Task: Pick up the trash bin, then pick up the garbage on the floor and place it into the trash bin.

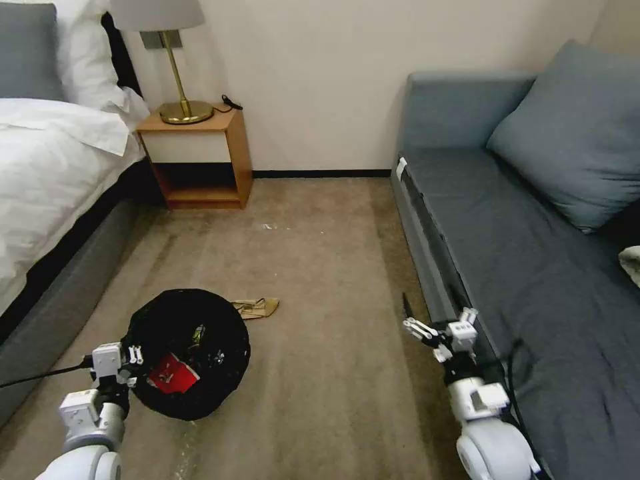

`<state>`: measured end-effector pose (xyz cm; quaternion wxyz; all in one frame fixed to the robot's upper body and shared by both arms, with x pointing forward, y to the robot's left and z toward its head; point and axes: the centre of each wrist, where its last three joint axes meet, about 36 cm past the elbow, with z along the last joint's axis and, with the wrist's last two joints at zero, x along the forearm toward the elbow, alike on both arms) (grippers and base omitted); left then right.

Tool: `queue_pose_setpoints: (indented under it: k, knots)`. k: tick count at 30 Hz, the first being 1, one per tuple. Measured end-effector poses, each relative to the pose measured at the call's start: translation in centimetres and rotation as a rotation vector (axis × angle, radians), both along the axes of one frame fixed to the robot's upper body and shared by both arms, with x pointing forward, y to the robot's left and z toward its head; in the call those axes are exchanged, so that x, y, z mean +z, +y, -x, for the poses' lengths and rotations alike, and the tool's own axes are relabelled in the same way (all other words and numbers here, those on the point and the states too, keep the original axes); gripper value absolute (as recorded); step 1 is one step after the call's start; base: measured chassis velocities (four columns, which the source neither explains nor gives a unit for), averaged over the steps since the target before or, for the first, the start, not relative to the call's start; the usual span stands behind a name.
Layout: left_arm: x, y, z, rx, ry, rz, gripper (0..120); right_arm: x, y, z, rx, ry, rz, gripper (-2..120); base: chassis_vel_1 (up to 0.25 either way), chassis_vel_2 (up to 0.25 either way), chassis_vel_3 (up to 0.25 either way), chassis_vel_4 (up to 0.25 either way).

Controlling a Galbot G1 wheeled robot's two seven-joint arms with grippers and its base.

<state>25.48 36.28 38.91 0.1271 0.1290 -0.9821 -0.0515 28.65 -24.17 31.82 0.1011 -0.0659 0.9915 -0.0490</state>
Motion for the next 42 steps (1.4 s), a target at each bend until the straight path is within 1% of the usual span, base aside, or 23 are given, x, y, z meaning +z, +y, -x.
queue_pose_setpoints:
  k: [9,17,27,42]
  knots:
    - [0.1,0.9,0.2,0.011,-0.002,-0.013,7,-1.0,2.1,0.0,0.016,0.007,-0.042,100,0.000,0.000,0.000,0.000]
    - [0.2,1.4,0.1,0.020,-0.003,-0.021,7,-1.7,2.4,-0.8,0.037,0.013,-0.038,100,-0.033,0.026,0.030,-0.023]
    - [0.2,1.5,0.0,0.023,-0.006,-0.021,7,-2.0,2.6,-1.3,0.059,0.015,-0.037,100,-0.118,0.133,0.129,-0.117]
    - [0.3,2.0,0.1,0.027,-0.004,-0.031,7,-2.0,2.8,-1.3,0.073,0.018,-0.040,100,-0.103,0.103,0.100,-0.105]
